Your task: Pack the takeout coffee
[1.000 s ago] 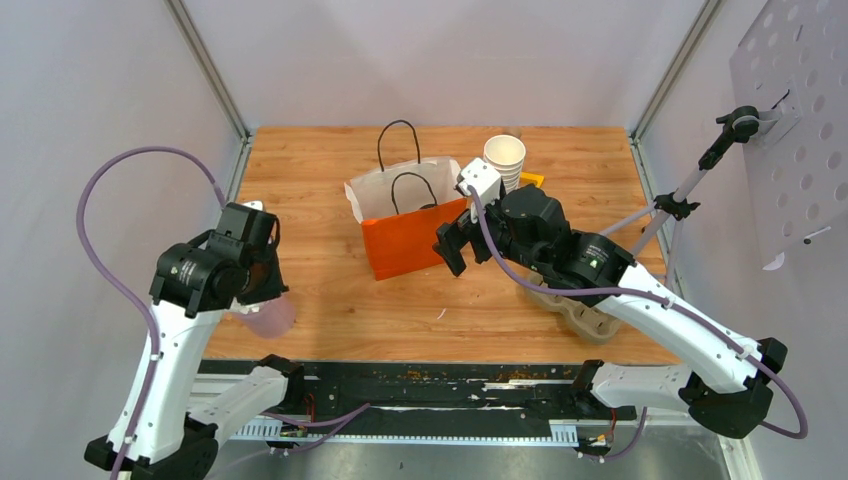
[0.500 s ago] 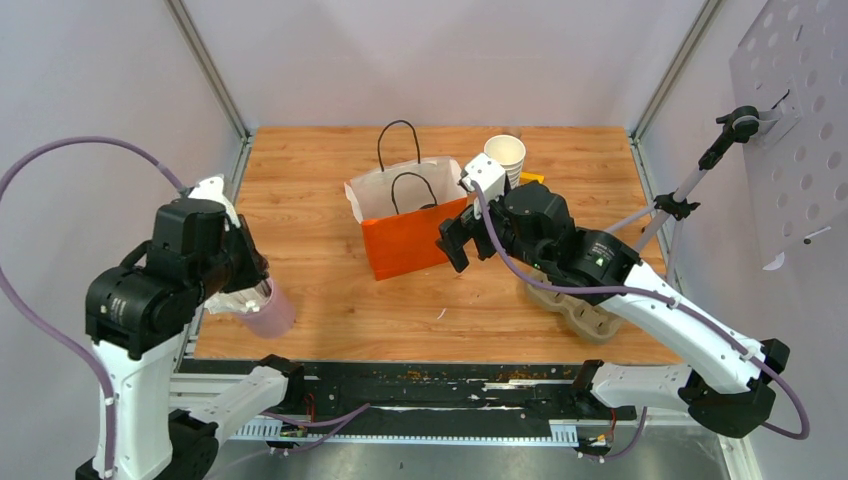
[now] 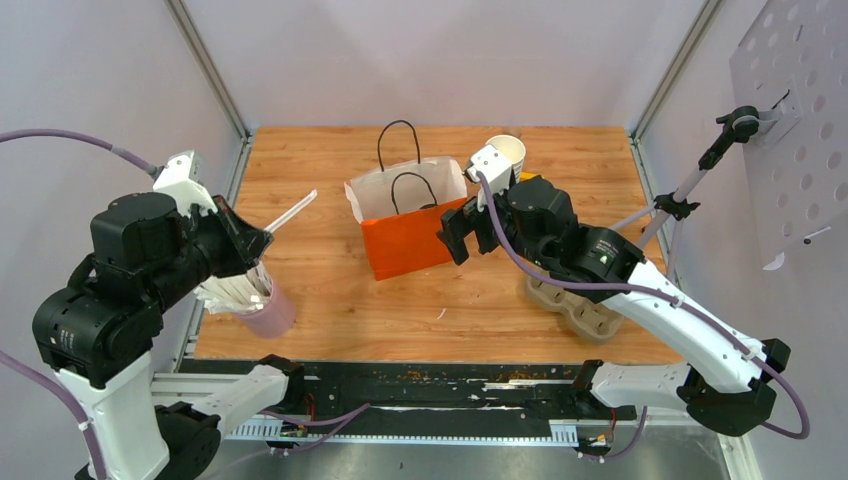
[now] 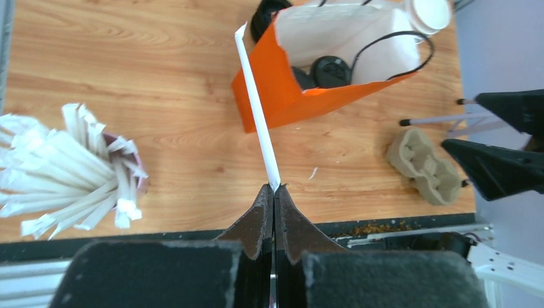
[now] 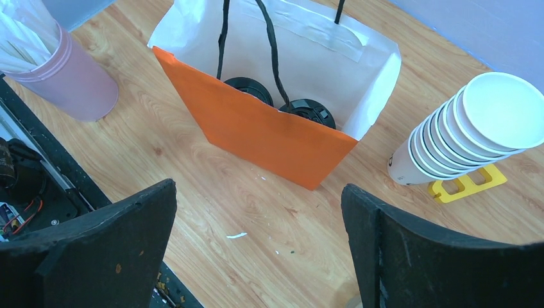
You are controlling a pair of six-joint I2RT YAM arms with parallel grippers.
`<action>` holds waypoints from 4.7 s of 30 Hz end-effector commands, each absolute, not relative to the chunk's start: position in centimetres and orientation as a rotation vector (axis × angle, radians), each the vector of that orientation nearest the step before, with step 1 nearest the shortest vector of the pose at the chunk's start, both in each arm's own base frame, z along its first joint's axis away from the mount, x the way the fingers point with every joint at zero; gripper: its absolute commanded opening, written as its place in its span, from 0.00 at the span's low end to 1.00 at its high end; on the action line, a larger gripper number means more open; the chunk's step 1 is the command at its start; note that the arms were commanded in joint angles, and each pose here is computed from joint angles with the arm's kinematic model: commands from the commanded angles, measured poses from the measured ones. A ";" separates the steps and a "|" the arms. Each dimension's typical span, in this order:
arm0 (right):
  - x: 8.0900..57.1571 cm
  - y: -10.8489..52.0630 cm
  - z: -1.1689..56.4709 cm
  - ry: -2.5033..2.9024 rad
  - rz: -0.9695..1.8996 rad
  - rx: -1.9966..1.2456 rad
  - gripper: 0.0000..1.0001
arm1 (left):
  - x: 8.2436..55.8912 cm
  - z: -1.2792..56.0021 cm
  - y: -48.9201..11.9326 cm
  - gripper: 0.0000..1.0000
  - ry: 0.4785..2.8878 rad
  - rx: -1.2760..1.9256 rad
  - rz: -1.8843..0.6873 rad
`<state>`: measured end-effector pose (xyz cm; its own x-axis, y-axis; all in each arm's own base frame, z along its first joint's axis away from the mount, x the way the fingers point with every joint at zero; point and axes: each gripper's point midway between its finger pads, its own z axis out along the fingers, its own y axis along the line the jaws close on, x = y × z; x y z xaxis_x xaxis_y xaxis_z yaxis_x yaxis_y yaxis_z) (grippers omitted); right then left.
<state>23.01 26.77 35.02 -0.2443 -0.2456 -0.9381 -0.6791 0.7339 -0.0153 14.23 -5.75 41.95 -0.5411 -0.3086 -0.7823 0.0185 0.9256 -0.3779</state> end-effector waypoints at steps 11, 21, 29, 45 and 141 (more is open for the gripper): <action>22.6 24.5 38.5 1.777 0.483 -0.608 1.00 | 19.9 45.1 -13.8 0.00 1.894 0.058 -0.805; 22.0 23.7 39.2 1.778 0.486 -0.605 1.00 | 25.7 40.2 -18.0 0.00 1.931 0.106 -0.935; 21.5 22.2 39.7 1.780 0.472 -0.579 1.00 | 29.7 36.3 -20.4 0.00 1.975 0.119 -0.997; 21.2 21.4 40.2 1.781 0.451 -0.575 1.00 | 31.4 34.7 -19.7 1.00 2.100 0.149 -0.860; 21.7 22.6 37.1 1.638 0.375 -0.801 1.00 | 18.5 24.1 3.1 0.34 2.419 -0.441 0.360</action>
<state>21.52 22.30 35.02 -0.0891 -0.3470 -0.9336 -0.6827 0.7038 -0.1964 17.65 2.35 23.44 -0.7634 -0.2411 -0.5993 -0.3879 0.9130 0.1268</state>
